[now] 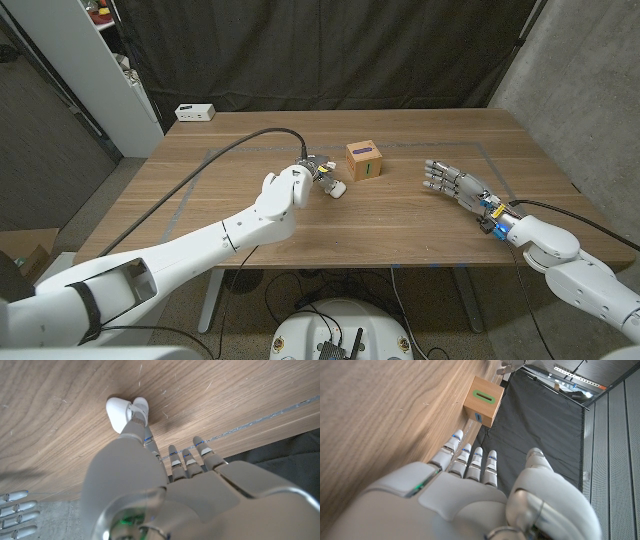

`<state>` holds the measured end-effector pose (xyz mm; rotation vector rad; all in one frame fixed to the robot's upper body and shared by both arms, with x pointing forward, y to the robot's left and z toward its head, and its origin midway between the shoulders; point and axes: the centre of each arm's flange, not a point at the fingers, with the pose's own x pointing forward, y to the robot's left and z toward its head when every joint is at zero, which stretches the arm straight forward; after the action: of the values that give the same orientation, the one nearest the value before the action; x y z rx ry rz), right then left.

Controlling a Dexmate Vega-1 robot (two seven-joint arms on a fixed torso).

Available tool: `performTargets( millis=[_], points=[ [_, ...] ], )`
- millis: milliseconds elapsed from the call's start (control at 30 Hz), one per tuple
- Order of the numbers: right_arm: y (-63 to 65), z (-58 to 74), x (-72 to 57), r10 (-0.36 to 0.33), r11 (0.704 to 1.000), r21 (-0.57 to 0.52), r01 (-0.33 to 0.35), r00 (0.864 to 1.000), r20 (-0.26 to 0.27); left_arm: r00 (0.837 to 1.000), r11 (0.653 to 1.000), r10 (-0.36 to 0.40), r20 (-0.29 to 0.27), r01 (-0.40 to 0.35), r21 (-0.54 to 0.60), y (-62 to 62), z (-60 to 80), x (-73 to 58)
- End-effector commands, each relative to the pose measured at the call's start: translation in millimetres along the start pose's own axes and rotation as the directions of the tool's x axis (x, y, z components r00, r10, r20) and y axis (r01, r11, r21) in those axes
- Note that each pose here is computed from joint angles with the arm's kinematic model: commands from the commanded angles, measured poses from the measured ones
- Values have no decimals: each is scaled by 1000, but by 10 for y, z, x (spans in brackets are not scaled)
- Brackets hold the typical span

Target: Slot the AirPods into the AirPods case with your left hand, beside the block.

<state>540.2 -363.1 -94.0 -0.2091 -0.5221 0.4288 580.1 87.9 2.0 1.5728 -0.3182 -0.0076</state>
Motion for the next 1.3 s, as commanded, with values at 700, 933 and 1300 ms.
performTargets(
  millis=[700,933,1300],
  points=[
    [-12,-30,-87,11,1000,4,-11,1000,-2,998,999,37,-46,-39,-28,-61,58,-148],
    [-31,-39,-109,19,1000,3,-19,1000,-3,996,998,57,-64,-58,-6,-55,110,-219],
    [-57,-53,-91,32,999,9,-32,999,3,990,995,99,-100,-101,-9,-30,140,-384]
  ],
)
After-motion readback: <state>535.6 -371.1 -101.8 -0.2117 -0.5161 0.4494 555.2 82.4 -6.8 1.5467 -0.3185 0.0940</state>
